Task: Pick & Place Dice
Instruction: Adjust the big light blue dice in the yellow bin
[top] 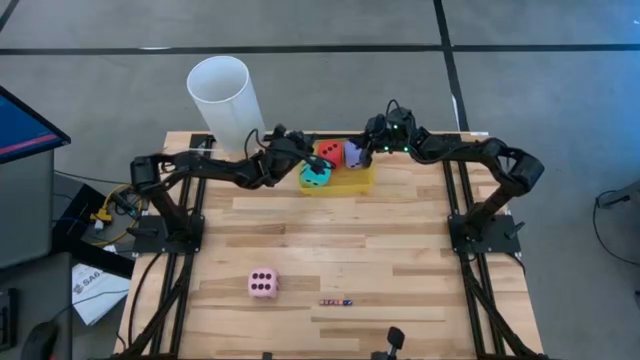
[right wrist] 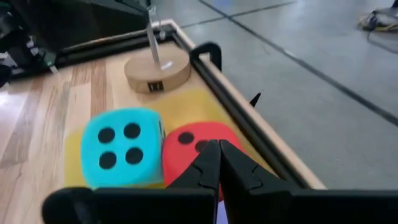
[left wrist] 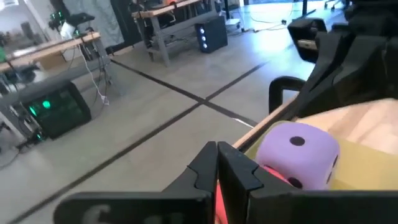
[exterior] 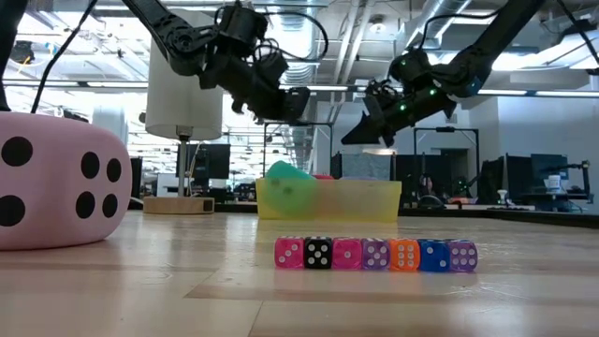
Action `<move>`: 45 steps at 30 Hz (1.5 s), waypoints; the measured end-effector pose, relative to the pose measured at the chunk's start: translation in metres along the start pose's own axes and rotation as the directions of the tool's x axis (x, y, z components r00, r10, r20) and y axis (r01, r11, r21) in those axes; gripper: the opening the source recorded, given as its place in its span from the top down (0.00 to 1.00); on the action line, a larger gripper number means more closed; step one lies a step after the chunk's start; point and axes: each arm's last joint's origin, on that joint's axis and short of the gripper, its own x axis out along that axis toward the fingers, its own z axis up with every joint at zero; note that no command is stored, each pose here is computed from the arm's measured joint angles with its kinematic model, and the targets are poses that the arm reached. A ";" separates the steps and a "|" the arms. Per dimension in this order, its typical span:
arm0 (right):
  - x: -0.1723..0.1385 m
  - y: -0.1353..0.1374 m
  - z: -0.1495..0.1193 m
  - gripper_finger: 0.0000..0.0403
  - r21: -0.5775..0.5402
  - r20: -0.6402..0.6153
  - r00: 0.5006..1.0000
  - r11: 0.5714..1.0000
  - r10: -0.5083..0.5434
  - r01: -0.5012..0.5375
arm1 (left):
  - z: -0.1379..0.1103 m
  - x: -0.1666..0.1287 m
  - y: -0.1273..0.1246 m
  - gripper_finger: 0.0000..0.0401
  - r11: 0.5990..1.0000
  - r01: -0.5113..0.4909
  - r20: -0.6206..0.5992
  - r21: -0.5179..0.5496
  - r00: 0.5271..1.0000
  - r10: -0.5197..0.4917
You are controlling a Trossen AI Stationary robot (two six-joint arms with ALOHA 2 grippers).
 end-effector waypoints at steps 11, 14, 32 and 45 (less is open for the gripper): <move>-0.034 0.007 0.026 1.00 -0.051 0.033 0.999 0.999 -0.009 0.011 | 0.033 -0.040 0.005 1.00 0.968 0.237 -0.002 0.078 0.971 -0.238; -0.038 0.013 0.028 1.00 -0.056 0.021 1.000 0.998 0.018 -0.017 | 0.034 -0.047 0.002 1.00 0.944 0.321 -0.021 0.073 0.947 -0.320; 0.002 0.074 0.005 1.00 -0.195 -0.067 0.952 0.932 0.300 -0.307 | -0.025 -0.072 0.002 1.00 0.869 0.492 -0.136 -0.048 0.859 -0.494; 0.036 0.082 -0.021 1.00 -0.173 -0.167 0.965 0.957 0.204 -0.233 | -0.050 -0.075 0.009 1.00 0.933 0.336 -0.214 -0.131 0.909 -0.358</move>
